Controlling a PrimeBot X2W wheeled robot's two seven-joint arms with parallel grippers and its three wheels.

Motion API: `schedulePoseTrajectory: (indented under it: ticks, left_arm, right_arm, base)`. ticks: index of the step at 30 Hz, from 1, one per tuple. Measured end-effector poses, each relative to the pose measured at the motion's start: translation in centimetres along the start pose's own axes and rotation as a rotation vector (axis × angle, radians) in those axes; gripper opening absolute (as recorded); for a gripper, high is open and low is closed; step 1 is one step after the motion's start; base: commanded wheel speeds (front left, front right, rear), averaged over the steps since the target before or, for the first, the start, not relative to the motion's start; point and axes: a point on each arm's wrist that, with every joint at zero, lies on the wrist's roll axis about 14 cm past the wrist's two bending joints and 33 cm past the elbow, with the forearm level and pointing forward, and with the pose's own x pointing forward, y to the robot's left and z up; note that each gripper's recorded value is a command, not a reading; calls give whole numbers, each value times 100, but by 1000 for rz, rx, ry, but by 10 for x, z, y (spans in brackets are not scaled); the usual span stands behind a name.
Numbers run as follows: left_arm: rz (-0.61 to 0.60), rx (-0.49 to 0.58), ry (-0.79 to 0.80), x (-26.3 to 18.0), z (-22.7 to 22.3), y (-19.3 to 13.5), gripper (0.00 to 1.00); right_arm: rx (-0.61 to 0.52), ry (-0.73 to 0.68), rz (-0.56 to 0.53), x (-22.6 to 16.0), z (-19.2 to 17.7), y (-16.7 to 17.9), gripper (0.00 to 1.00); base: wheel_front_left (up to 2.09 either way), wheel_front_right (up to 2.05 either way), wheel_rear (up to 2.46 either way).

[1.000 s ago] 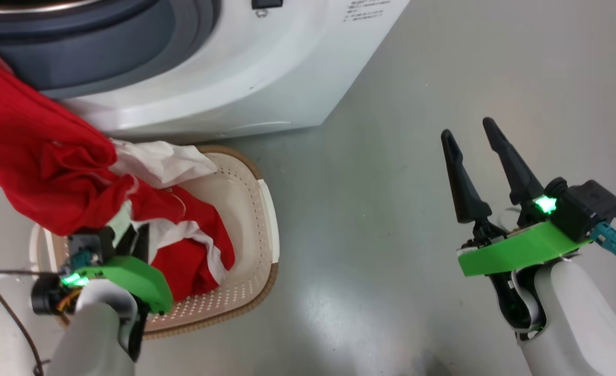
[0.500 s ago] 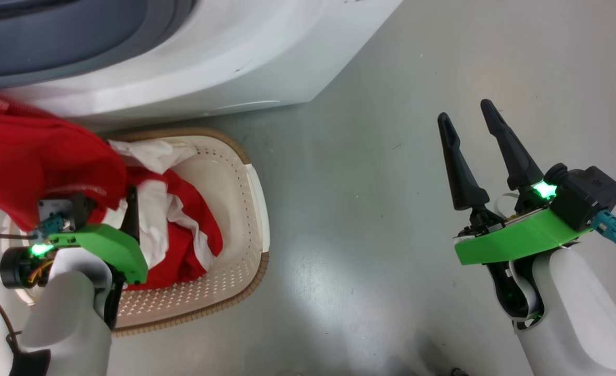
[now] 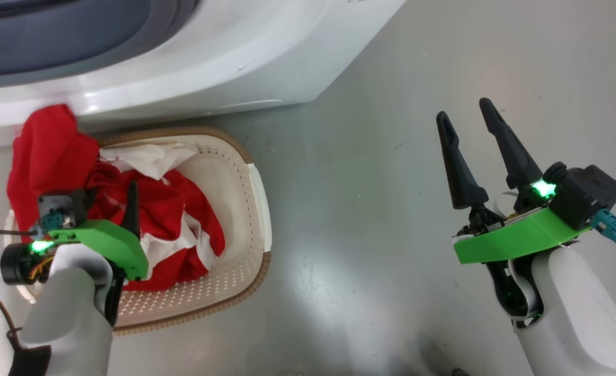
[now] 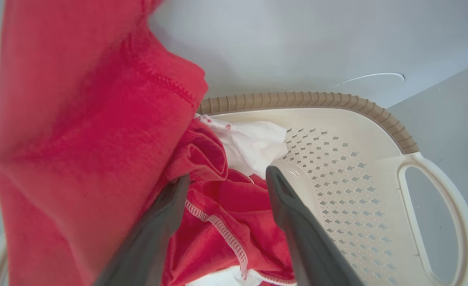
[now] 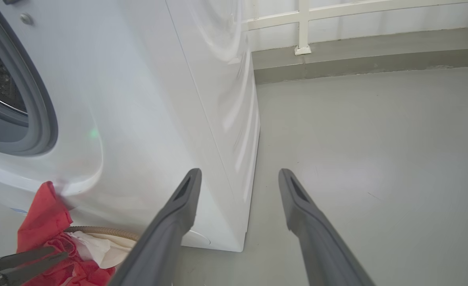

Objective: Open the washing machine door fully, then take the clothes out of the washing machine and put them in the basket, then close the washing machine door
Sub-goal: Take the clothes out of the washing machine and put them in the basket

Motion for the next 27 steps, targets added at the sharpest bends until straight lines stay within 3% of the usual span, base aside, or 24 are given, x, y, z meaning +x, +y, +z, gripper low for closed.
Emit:
schedulePoseTrajectory:
  ticks: [13,27]
  left_arm:
    - [-11,-26,-93,-9,32,-10,100]
    - [-5,-55,-219,-53,63,-12,100]
  right_arm:
    - [0,-25,19,0,12,8,100]
    - [-3,-89,48,-17,44,23,100]
  base:
    - [0,0,0]
    - [0,0,0]
